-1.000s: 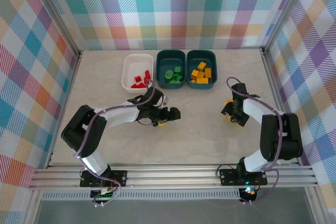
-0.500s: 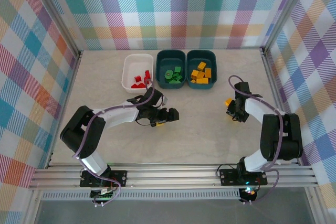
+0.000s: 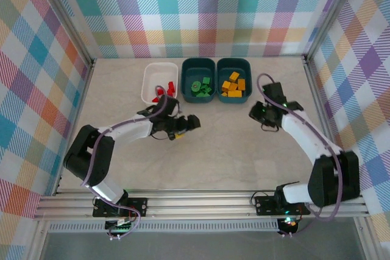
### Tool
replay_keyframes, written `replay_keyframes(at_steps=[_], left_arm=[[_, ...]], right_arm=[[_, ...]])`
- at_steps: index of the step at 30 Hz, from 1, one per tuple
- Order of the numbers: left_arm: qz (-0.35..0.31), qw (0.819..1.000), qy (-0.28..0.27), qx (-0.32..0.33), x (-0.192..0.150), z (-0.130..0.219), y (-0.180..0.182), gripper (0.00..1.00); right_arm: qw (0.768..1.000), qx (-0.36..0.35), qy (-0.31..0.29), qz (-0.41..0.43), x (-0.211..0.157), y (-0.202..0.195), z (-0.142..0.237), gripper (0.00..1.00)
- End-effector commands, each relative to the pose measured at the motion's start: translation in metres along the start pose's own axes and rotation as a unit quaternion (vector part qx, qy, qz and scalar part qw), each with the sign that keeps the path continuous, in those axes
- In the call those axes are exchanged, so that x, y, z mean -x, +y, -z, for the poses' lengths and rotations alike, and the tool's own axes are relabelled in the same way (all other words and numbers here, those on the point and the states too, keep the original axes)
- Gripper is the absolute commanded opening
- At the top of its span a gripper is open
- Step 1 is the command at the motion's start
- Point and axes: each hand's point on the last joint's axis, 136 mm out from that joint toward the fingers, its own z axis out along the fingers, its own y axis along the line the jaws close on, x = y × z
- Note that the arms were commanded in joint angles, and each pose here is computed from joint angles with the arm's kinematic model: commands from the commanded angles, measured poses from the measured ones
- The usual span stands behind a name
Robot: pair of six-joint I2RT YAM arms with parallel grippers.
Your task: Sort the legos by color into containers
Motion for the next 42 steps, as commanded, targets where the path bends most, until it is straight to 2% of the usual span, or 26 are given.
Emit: replay_keyframes(at_steps=[1, 5, 9, 10, 13, 16, 19, 22, 26, 29, 34, 42], left_arm=[[0.081, 0.994, -0.041, -0.060, 0.037, 0.023, 0.010, 0.89], [0.151, 0.983, -0.053, -0.091, 0.059, 0.048, 0.039, 0.89], [0.148, 0.984, -0.066, -0.067, 0.051, 0.070, 0.053, 0.90], [0.142, 0.985, -0.070, -0.064, 0.047, 0.074, 0.053, 0.90], [0.133, 0.986, -0.079, -0.065, 0.041, 0.083, 0.052, 0.90], [0.121, 0.987, -0.078, -0.072, 0.037, 0.088, 0.046, 0.91], [0.110, 0.989, -0.070, -0.073, 0.034, 0.087, 0.041, 0.91], [0.088, 0.992, -0.059, -0.067, 0.026, 0.078, 0.029, 0.91], [0.031, 0.998, -0.028, -0.049, 0.003, 0.053, 0.004, 0.91], [-0.006, 0.999, -0.003, -0.041, -0.014, 0.034, -0.013, 0.90], [-0.022, 0.999, 0.020, -0.036, -0.027, 0.011, -0.023, 0.90], [-0.020, 0.999, 0.024, -0.024, -0.029, 0.008, -0.020, 0.90]], right_arm=[[0.997, 0.054, -0.026, 0.045, 0.034, 0.056, -0.026, 0.30], [0.997, 0.048, -0.020, 0.057, 0.068, 0.084, -0.078, 0.30], [0.997, 0.035, -0.017, 0.069, 0.093, 0.100, -0.107, 0.33], [0.996, 0.038, -0.017, 0.072, 0.098, 0.105, -0.110, 0.37], [0.996, 0.035, -0.028, 0.077, 0.111, 0.112, -0.105, 0.67], [0.995, 0.028, -0.053, 0.082, 0.118, 0.111, -0.083, 0.74], [0.993, -0.013, -0.092, 0.075, 0.117, 0.083, -0.058, 0.76], [0.992, -0.077, -0.102, 0.021, 0.100, 0.027, -0.043, 0.78], [0.988, -0.102, -0.074, -0.088, 0.061, -0.048, -0.040, 0.81], [0.982, -0.111, -0.050, -0.147, 0.037, -0.088, -0.042, 0.81], [0.975, -0.122, -0.019, -0.186, 0.020, -0.120, -0.052, 0.81], [0.975, -0.118, -0.006, -0.189, 0.018, -0.127, -0.074, 0.72]])
